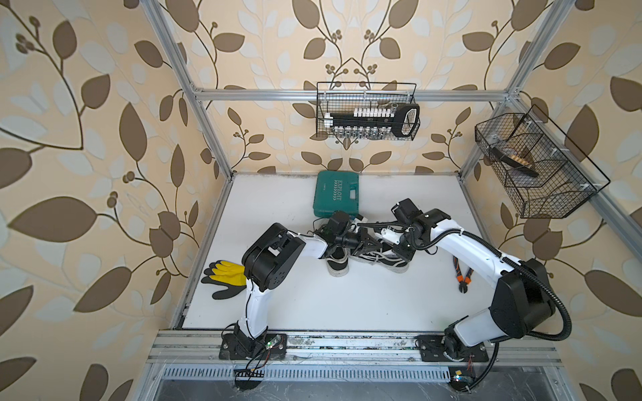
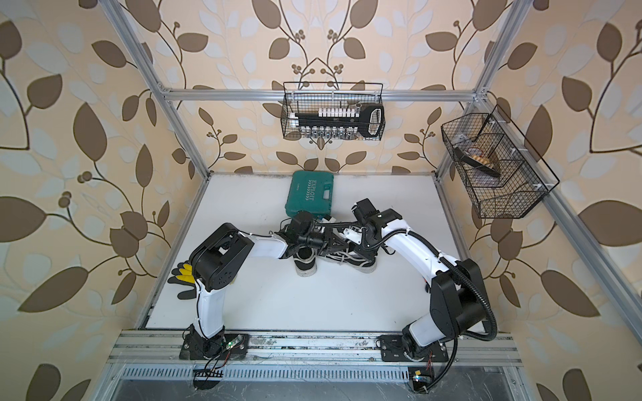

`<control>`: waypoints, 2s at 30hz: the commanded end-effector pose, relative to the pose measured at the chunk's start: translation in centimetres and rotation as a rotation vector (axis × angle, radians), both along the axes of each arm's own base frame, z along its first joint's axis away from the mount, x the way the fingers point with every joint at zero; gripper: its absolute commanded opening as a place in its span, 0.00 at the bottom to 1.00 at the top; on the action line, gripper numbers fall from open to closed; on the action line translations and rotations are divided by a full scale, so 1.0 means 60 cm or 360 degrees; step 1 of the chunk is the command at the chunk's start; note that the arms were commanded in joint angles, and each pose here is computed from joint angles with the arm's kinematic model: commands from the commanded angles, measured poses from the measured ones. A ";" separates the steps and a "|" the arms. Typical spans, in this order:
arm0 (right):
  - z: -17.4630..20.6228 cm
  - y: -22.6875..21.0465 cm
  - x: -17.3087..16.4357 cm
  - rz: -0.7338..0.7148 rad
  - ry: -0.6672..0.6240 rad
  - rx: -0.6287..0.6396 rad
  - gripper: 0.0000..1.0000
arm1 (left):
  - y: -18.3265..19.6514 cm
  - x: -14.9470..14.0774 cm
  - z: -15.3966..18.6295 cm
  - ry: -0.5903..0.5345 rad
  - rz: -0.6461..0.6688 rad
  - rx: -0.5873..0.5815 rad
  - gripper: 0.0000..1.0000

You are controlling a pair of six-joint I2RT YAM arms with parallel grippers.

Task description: Insert the insole into the shoe

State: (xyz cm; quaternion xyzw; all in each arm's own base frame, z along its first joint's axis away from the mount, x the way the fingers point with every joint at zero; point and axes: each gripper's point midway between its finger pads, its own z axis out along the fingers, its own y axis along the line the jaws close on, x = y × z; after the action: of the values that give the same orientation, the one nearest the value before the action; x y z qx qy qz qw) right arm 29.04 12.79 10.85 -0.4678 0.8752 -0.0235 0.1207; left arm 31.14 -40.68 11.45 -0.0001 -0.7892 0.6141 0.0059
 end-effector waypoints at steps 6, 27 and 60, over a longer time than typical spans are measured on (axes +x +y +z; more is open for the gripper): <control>-0.010 0.042 0.006 0.0126 0.0026 0.0096 0.00 | -0.017 -0.002 0.045 -0.0115 -0.0078 -0.0128 0.00; -0.018 0.066 0.034 0.0073 -0.0033 0.0256 0.03 | -0.009 -0.013 0.040 -0.0091 -0.0105 -0.0087 0.00; 0.035 -0.012 -0.014 -0.1385 0.0172 0.0363 0.60 | -0.006 -0.010 0.053 -0.0137 -0.0089 -0.0033 0.00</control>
State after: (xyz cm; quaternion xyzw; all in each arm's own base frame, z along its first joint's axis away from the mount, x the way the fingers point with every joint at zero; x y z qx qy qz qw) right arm 28.40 11.31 12.59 -0.0975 0.9871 0.0191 0.1258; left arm 30.93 -40.55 10.89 -0.0070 -0.7995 0.6005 0.0106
